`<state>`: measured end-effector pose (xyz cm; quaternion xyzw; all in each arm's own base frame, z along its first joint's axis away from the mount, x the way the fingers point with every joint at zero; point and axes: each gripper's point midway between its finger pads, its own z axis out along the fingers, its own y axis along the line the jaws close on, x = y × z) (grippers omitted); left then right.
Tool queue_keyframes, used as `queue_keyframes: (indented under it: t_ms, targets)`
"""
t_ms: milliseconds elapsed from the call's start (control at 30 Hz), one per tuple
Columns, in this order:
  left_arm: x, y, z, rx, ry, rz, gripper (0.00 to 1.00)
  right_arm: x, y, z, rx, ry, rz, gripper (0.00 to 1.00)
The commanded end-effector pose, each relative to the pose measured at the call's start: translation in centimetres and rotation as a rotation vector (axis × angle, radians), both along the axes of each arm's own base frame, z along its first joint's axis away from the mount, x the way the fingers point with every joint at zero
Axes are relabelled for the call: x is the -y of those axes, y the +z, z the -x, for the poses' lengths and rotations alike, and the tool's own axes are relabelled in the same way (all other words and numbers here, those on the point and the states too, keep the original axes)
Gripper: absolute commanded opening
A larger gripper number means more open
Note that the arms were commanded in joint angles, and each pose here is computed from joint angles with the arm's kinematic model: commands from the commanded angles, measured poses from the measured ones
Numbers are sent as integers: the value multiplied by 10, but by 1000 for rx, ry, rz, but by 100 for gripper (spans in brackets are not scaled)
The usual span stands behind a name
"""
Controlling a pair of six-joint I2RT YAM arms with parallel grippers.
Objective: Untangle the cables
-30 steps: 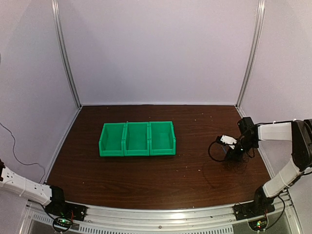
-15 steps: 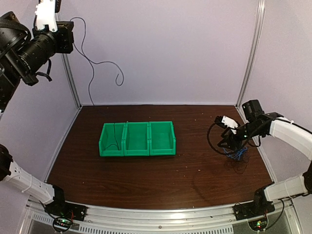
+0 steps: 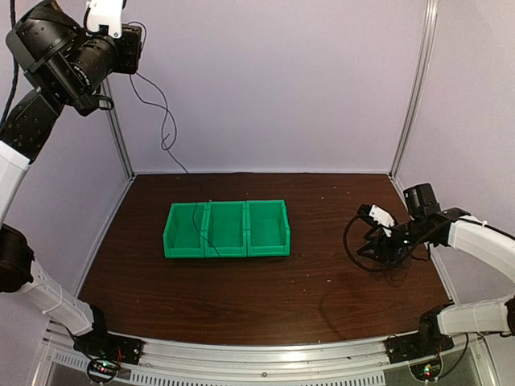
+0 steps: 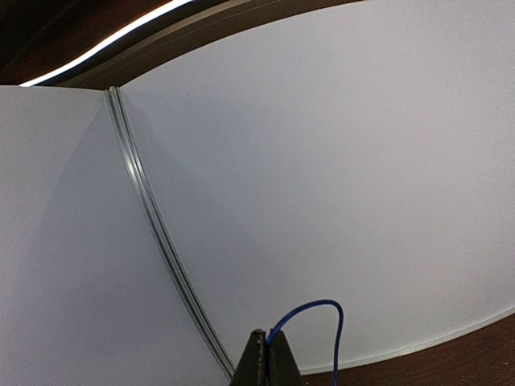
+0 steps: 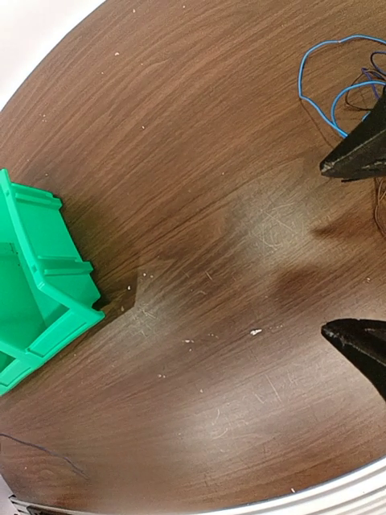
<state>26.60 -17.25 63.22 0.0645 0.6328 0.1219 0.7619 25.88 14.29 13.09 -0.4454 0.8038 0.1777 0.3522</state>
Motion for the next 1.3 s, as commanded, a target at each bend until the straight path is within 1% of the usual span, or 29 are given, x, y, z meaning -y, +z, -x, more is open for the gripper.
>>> queue_keyframes:
  t_ms: [0,100,233,300,400,533,733,967,1267]
  targets:
    - [-22,20,2,32,18,88,0,-2,10,-9,65,-16,-24,59]
    - [-15,9,-11,-7,-14,78,0,-4,10,-9,56,-9,-30,59]
    - [-18,-13,-43,-70,-98,155,0,-5,10,-8,53,-5,-35,59]
    - [-26,-19,-58,-84,-105,179,0,-4,8,-7,51,-7,-34,60]
    - [-33,-22,-76,-86,-116,184,0,-3,6,-6,53,-13,-27,60]
    - [-25,-14,-91,-58,-159,176,0,-1,3,-8,54,-23,-18,60]
    - [-35,25,-92,67,-139,187,0,0,-4,-9,37,-26,-7,60]
    - [-30,73,-71,244,-254,229,0,1,-9,-9,23,-28,3,60]
    - [-24,98,-54,350,-337,237,0,2,-11,-9,19,-29,6,60]
